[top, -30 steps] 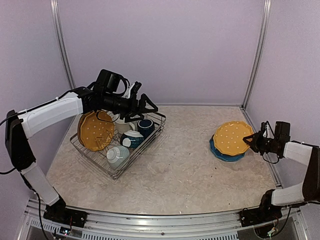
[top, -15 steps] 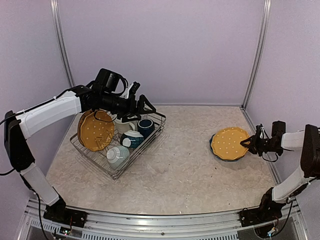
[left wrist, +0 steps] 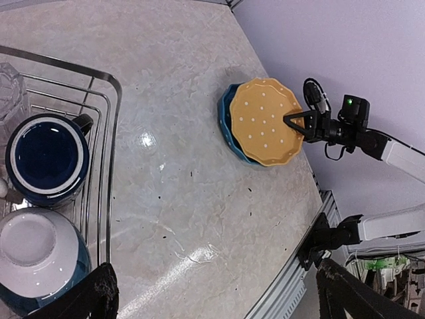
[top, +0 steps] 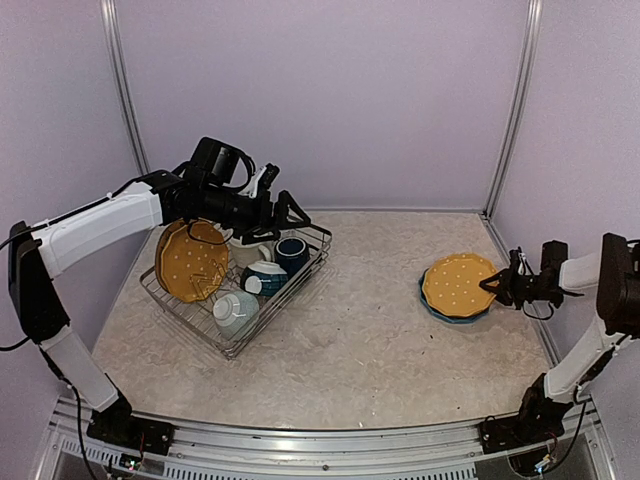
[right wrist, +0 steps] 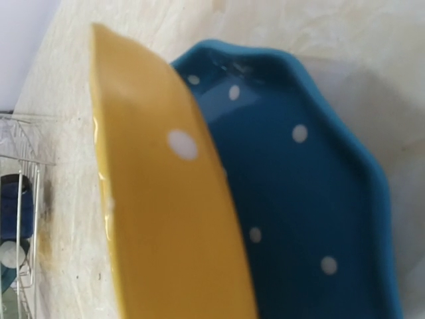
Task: Unload the mixed dishes from the dish rack
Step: Place the plate with another plate, then grab the plate from the dish rack.
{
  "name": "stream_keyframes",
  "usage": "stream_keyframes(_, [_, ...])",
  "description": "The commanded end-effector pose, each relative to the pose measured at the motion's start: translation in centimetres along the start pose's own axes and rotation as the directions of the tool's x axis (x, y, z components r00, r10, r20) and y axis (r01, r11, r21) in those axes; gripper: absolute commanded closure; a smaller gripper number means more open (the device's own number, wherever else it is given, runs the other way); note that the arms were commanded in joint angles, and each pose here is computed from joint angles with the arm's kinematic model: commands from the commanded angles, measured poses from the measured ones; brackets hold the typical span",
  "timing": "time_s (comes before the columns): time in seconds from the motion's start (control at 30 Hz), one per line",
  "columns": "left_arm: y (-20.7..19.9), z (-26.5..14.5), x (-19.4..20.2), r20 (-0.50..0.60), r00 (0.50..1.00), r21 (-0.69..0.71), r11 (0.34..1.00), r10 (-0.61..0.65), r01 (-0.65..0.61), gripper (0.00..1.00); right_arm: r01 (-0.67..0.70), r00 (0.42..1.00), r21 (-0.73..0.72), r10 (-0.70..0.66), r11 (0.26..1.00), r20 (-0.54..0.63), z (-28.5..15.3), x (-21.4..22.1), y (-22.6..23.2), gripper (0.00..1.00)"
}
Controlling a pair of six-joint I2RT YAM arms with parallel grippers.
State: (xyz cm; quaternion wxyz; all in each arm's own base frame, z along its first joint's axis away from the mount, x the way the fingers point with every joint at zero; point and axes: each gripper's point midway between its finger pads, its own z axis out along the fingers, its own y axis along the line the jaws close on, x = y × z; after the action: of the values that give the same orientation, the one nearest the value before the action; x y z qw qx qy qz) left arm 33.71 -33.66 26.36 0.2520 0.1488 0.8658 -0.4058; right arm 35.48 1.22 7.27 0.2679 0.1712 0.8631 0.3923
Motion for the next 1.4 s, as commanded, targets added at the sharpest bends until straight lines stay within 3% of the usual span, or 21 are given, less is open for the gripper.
stream_keyframes(0.0, [-0.1, -1.9, -0.6, 0.035, 0.999, -0.027, 0.999, 0.022, -0.022, 0.01, 0.061, 0.998, 0.004, -0.061, 0.998, 0.019, 0.1, -0.8, -0.1, 0.77])
stream_keyframes(0.2, [2.4, -4.4, -1.3, 0.073, 0.997, -0.117, 0.993, -0.010, 0.018, 0.01, 0.077, 0.996, 0.058, -0.079, 0.995, 0.033, -0.3, -1.0, -0.3, 0.48])
stream_keyframes(0.3, [4.6, -6.4, -1.4, 0.083, 0.996, -0.190, 0.980, -0.046, 0.061, 0.01, 0.116, 0.992, 0.209, -0.125, 0.971, 0.031, -1.1, -1.1, -1.3, 0.34])
stream_keyframes(0.4, [6.8, -9.1, -1.6, 0.113, 0.991, -0.272, 0.957, -0.066, 0.095, 0.01, 0.141, 0.987, 0.337, -0.159, 0.931, 0.028, -2.2, -1.2, -2.4, 0.25])
stream_keyframes(0.57, [10.8, -14.1, -1.0, 0.170, 0.980, -0.414, 0.894, -0.109, 0.171, 0.01, 0.147, 0.984, 0.410, -0.176, 0.900, 0.034, -3.3, -1.2, -2.8, 0.19])
stream_keyframes(0.77, [15.6, -19.3, 0.1, 0.218, 0.970, -0.622, 0.750, -0.113, 0.227, 0.01, 0.220, 0.961, 0.529, -0.276, 0.820, 0.028, -4.6, -1.5, -1.9, 0.13])
stream_keyframes(0.9, [18.3, -20.2, 0.6, 0.181, 0.976, -0.725, 0.655, -0.120, 0.215, 0.10, 0.311, 0.931, 0.543, -0.364, 0.780, -0.011, -3.9, -1.0, 0.9, 0.03])
stream_keyframes(1.03, [19.5, -19.3, 0.1, 0.140, 0.982, -0.749, 0.636, -0.125, 0.188, 0.16, 0.415, 0.884, 0.539, -0.466, 0.734, -0.046, -3.0, -0.4, 4.3, 0.00])
stream_keyframes(1.2, [20.1, -17.9, -1.1, 0.108, 0.988, -0.750, 0.643, -0.112, 0.154, 0.21, 0.475, 0.818, 0.631, -0.572, 0.614, -0.059, -4.3, -0.6, 6.8, 0.00])
stream_keyframes(1.37, [20.5, -16.2, -1.8, 0.032, 0.996, -0.778, 0.623, -0.079, 0.074, 0.27, 0.484, 0.768, 0.640, -0.640, 0.597, 0.017, -6.3, -1.2, 9.2, 0.00])
